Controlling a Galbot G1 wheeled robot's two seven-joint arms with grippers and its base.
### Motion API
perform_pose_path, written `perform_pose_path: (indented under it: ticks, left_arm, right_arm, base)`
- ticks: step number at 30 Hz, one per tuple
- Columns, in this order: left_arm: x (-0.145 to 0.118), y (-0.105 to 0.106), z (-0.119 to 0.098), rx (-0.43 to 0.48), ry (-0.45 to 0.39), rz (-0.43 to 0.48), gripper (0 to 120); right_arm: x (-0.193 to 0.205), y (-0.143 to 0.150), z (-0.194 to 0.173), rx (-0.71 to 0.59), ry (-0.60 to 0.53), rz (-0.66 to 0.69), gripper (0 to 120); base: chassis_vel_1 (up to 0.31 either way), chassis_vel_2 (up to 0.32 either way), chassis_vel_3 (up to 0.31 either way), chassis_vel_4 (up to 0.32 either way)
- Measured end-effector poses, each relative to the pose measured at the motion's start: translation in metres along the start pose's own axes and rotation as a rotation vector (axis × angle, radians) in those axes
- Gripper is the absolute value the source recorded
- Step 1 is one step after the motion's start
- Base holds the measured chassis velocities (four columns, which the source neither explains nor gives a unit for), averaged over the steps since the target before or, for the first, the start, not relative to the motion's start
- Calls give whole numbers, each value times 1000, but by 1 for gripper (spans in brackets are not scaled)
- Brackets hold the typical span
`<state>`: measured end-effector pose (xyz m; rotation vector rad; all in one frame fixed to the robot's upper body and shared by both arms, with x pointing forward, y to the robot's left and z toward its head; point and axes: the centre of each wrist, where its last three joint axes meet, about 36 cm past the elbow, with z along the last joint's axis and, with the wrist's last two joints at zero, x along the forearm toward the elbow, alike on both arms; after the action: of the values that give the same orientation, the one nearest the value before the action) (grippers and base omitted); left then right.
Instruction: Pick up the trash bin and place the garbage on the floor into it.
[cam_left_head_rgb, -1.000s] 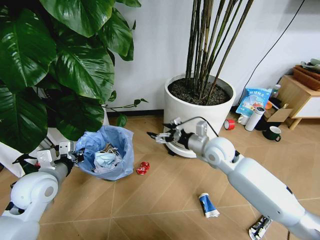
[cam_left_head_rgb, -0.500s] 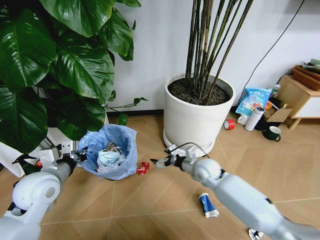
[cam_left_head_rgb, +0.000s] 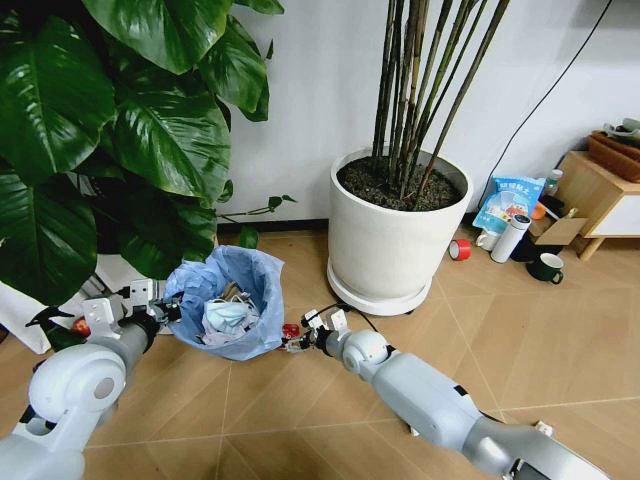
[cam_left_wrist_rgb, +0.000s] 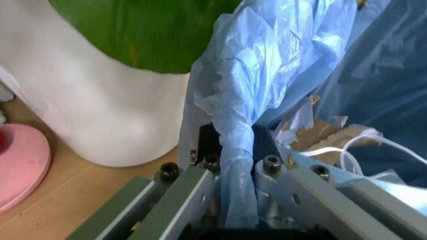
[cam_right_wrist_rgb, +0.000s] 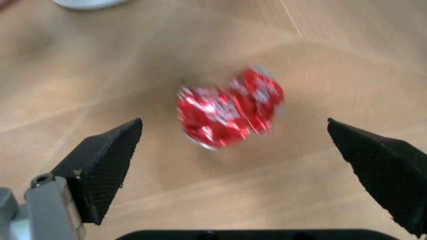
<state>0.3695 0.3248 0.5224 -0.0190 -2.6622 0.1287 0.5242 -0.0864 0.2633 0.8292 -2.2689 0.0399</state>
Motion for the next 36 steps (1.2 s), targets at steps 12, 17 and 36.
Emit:
perform_pose_path:
  ticks: [12, 17, 36]
  left_arm:
    - [15, -14, 0, -9, -8, 30, 0]
    - [17, -15, -2, -15, -13, 32, 0]
    - [16, -14, -7, -13, -27, 30, 0]
  right_arm:
    - [-27, -2, 2, -141, 38, 79, 100]
    - [-33, 1, -2, -179, 24, 69, 100]
    - [-67, 18, -5, -241, 47, 97, 100]
  base:
    - [0, 0, 0, 0]
    - [0, 0, 0, 0]
    - [0, 0, 0, 0]
